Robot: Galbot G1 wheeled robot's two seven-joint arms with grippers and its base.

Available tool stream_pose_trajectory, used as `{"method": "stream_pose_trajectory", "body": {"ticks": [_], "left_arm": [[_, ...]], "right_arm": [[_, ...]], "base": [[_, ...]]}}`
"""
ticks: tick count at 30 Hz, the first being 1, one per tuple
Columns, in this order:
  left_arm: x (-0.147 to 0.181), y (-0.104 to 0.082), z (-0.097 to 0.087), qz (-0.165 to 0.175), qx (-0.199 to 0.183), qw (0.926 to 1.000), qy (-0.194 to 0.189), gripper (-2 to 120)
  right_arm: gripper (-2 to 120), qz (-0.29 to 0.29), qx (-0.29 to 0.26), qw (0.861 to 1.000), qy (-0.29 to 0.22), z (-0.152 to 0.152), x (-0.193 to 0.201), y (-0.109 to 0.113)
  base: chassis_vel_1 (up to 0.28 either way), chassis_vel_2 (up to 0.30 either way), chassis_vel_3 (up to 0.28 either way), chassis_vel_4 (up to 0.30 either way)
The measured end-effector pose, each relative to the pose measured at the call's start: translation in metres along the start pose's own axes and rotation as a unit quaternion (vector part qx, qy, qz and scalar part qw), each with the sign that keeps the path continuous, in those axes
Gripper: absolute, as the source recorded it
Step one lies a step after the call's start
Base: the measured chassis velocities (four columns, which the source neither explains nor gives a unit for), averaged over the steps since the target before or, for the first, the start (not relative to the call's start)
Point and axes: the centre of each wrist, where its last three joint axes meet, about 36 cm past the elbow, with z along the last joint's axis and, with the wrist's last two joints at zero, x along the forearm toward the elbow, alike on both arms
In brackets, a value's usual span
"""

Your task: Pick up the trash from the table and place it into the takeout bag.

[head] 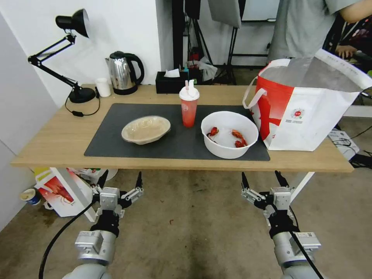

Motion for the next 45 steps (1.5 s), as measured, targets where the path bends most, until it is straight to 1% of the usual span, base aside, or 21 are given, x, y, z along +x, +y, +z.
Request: {"method": "stream_pose_trajectory", "body": {"ticks": [24,31,33,34,35,36,37,39,40,41,42,45], "left_arm": [[0.000,0.000,0.000,0.000,0.000,1.0000,0.000,100],[0.000,0.000,0.000,0.000,0.000,1.0000,0.000,100],[0.000,0.000,0.000,0.000,0.000,1.0000,0.000,100],[0.000,0.000,0.000,0.000,0.000,1.0000,0.000,100],[0.000,0.000,0.000,0.000,0.000,1.0000,0.000,100],[0.000,0.000,0.000,0.000,0.000,1.0000,0.000,100],[0.000,0.000,0.000,0.000,0.000,1.0000,0.000,100],[0.000,0.000,0.000,0.000,0.000,1.0000,0.000,100],[0.000,0.000,0.000,0.000,0.000,1.0000,0.000,100],[0.000,0.000,0.000,0.000,0.000,1.0000,0.000,100],[0.000,0.000,0.000,0.000,0.000,1.0000,0.000,100],[0.000,0.000,0.000,0.000,0.000,1.0000,0.000,100]], "right_arm": [[100,0.000,0.000,1.000,0.000,0.000,0.000,0.000],[100,0.003,0.002,1.000,-0.009,-0.002,-0.004,-0.001],[100,0.015,0.005,0.999,-0.050,-0.013,-0.016,-0.004],[100,0.023,0.006,0.996,-0.081,-0.021,-0.024,-0.005],[100,0.023,0.006,0.996,-0.081,-0.021,-0.024,-0.005],[100,0.034,0.006,0.992,-0.118,-0.031,-0.034,-0.008],[100,0.049,0.003,0.984,-0.172,-0.048,-0.048,-0.011],[100,0.069,-0.006,0.967,-0.246,-0.072,-0.065,-0.015],[100,0.069,-0.006,0.967,-0.246,-0.072,-0.065,-0.015],[100,0.075,-0.011,0.959,-0.274,-0.082,-0.070,-0.016],[100,0.077,-0.013,0.957,-0.280,-0.084,-0.071,-0.016],[100,0.078,-0.014,0.955,-0.285,-0.086,-0.072,-0.017]], "base": [[0.000,0.000,0.000,0.000],[0.000,0.000,0.000,0.000],[0.000,0.000,0.000,0.000],[0.000,0.000,0.000,0.000],[0.000,0.000,0.000,0.000],[0.000,0.000,0.000,0.000],[0.000,0.000,0.000,0.000],[0.000,0.000,0.000,0.000],[0.000,0.000,0.000,0.000],[0.000,0.000,0.000,0.000],[0.000,0.000,0.000,0.000],[0.000,0.000,0.000,0.000]]}}
